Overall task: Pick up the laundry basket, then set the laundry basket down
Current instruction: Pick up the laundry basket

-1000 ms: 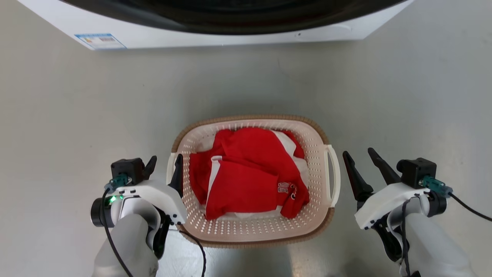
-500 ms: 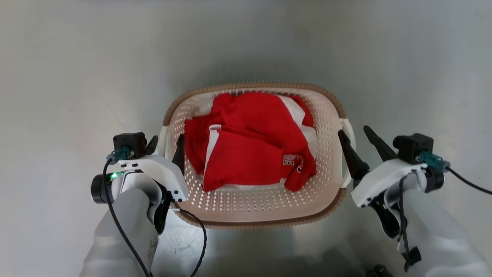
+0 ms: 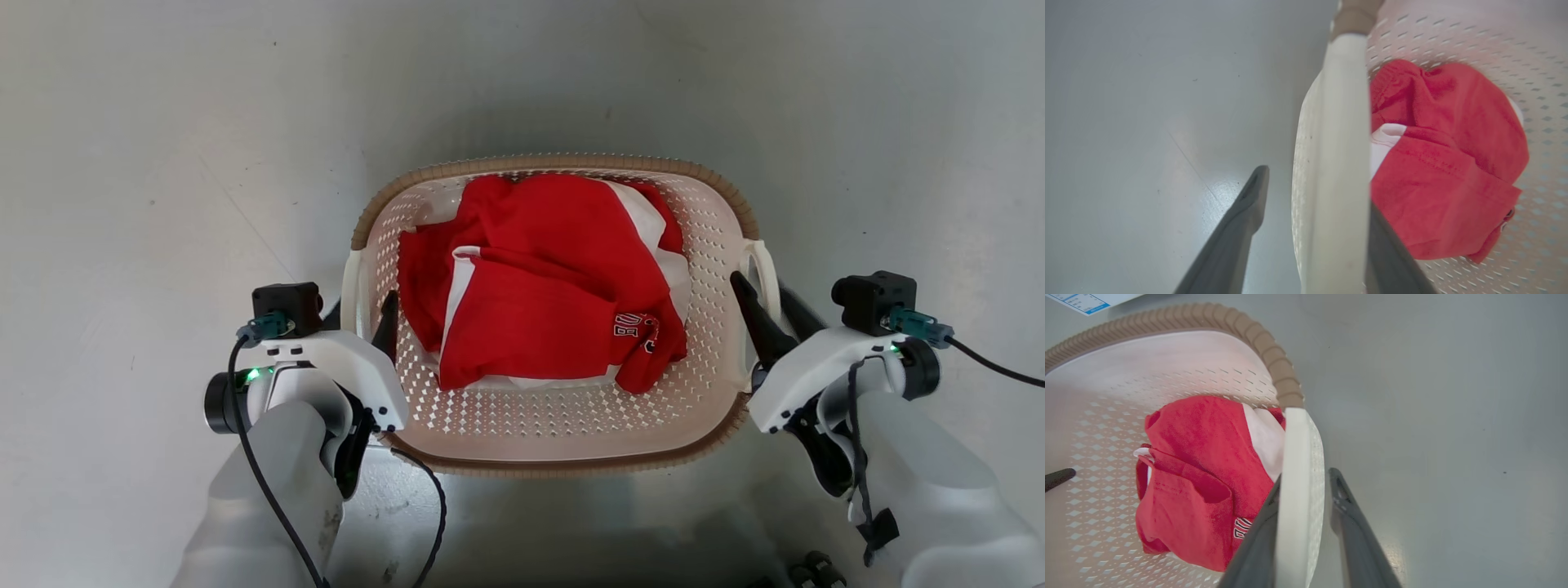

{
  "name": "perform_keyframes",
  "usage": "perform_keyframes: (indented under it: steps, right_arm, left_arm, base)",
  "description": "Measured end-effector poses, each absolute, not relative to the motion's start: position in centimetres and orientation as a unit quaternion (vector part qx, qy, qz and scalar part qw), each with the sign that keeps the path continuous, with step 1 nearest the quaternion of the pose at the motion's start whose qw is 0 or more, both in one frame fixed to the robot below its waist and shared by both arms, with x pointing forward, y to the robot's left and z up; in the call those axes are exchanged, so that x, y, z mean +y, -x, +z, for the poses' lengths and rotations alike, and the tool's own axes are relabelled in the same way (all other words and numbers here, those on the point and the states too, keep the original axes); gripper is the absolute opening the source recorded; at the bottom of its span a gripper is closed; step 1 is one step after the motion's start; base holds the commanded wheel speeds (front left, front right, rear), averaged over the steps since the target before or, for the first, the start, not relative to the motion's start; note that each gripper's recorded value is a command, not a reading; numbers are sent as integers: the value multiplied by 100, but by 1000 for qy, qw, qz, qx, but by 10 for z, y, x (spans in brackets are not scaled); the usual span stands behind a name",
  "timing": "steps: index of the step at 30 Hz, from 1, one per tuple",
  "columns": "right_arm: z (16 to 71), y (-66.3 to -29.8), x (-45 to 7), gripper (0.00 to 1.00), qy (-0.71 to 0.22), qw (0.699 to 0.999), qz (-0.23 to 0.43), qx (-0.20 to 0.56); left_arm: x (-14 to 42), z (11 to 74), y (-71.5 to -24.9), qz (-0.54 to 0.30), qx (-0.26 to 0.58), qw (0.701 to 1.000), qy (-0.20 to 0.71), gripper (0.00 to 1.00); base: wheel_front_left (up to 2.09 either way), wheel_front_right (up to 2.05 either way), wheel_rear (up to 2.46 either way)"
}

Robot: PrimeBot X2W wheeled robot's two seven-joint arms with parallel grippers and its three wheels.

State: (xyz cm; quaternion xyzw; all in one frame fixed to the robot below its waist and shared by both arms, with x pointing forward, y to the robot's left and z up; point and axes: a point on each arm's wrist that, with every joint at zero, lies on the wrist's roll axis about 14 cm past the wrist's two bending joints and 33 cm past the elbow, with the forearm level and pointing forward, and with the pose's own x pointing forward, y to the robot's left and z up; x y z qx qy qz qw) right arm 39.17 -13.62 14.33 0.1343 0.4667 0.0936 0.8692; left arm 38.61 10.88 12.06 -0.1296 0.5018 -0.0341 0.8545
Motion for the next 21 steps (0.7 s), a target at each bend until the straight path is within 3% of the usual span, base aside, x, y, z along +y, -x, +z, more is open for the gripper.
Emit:
perform_keyframes:
  steps: [1,2,21]
  right_arm:
    - [143,-391,-137,0,-138,869,90,467]
    - [143,-391,-135,0,-142,868,89,468]
    - [188,-405,-134,0,-152,883,88,435]
  left_arm:
    - [108,121,-385,-35,503,854,131,15]
    - [107,121,-385,-35,503,853,133,0]
    - [99,160,-393,-46,486,862,135,0]
  base:
    - [0,0,0]
    - [0,0,0]
    - [0,0,0]
